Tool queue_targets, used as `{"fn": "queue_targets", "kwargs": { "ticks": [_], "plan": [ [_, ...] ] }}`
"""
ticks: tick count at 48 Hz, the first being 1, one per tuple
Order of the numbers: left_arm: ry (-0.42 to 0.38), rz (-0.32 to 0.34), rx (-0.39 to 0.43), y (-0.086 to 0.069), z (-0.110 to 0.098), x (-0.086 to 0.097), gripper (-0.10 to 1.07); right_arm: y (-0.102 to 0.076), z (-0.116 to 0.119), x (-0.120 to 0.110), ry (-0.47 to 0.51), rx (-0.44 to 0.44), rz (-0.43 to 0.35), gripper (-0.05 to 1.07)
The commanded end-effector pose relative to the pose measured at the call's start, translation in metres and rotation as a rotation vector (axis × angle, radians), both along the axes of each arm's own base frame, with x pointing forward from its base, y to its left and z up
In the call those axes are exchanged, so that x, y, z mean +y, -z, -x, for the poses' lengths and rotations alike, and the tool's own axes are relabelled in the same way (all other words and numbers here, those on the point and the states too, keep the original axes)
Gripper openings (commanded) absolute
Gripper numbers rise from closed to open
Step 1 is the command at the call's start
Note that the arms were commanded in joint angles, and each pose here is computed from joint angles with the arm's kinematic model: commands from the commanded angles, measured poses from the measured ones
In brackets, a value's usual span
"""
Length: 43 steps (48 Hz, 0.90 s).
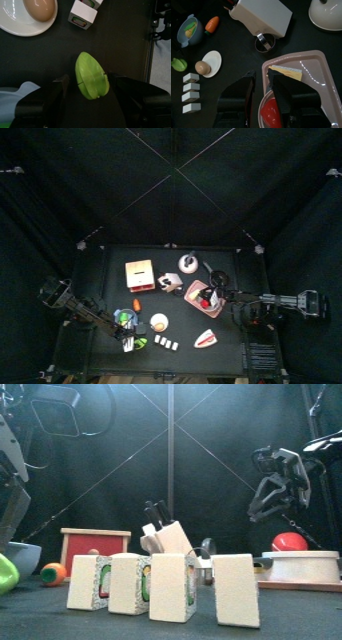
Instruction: Place starfruit below bowl
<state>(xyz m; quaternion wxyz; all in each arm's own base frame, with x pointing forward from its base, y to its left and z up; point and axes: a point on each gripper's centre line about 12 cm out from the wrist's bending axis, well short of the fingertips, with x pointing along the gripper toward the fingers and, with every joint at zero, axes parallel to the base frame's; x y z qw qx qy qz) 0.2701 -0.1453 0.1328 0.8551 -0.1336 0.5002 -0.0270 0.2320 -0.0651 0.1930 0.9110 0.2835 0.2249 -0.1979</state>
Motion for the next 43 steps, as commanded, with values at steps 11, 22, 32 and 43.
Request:
{"fn": "queue_targets", "kwargs": {
  "ticks": [11, 22, 32, 43],
  "plan": [
    [-0.002, 0.018, -0.020, -0.008, -0.002, -0.003, 1.02, -0.004, -0.002, 0.000, -0.004, -0.016, 0.001, 0.69],
    [-0.008, 0.021, -0.027, -0.011, -0.003, -0.001, 1.02, -0.004, -0.002, 0.000, -0.004, -0.016, 0.001, 0.69],
    [-0.006, 0.021, -0.032, -0.012, -0.004, -0.001, 1.02, -0.004, -0.002, 0.000, -0.004, -0.016, 0.001, 0.69],
    [-0.006, 0.041, -0.070, -0.025, -0.005, -0.001, 1.02, -0.003, -0.001, 0.001, -0.020, -0.009, 0.017, 0.69]
  ]
}}
